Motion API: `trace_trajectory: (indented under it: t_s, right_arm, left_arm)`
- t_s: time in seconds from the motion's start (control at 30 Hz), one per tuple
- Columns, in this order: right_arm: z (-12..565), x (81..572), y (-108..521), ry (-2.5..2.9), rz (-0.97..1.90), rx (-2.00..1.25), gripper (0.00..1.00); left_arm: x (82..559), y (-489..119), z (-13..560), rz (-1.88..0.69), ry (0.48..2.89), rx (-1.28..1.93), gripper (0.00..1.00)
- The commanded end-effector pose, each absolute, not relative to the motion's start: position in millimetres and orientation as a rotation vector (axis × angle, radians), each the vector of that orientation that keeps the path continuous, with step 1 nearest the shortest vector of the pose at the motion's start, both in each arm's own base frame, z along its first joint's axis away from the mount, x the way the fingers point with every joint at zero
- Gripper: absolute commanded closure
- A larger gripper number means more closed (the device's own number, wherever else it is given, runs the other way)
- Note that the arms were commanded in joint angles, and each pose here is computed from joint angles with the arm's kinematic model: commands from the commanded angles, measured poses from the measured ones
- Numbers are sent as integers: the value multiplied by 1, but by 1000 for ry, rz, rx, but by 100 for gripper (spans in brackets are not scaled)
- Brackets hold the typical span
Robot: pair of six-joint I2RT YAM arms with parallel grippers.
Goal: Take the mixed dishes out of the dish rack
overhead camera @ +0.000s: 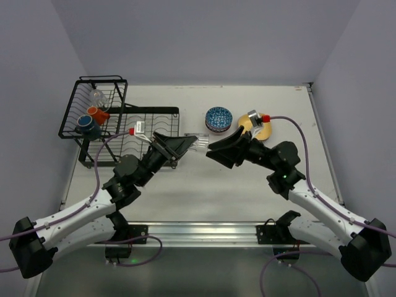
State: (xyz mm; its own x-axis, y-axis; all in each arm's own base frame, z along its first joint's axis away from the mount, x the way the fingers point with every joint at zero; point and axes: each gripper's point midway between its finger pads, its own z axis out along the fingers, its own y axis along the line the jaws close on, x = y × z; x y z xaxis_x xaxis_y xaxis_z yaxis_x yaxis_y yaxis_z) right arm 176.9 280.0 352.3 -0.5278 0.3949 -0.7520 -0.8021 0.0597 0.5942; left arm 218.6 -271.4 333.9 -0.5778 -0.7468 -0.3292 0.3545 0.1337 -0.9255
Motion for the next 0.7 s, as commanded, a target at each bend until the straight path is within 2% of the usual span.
trace_trajectory:
  t_s: [0.0,0.13,0.37,0.53,0.6,0.63,0.67]
  right_arm:
    - [356,180,283,1382,1583,-436,39]
    - [352,177,289,1391,1587,-458,40]
    - [355,165,314,1354,1604,-589,55]
    - [358,168,316,1326,1581,-593,59]
    - [359,169,314,1316,1554,-595,71]
    - [360,170,313,1310,1544,-596,94]
    - [360,170,311,1308,1527,-597,100]
  left_arm:
    - [216,-254,371,-1696,1326,-504,100]
    - [211,-250,372,-1707,1305,-510,100]
    - [207,-268,358,-1755,1362,-513,100]
    - [201,-271,358,-1779,1365,-508,100]
    - [199,-269,358,-1779,1360,-511,100]
    - [199,-269,358,-1775,1361,-513,100]
    - [199,-268,357,-1770,1362,-509,100]
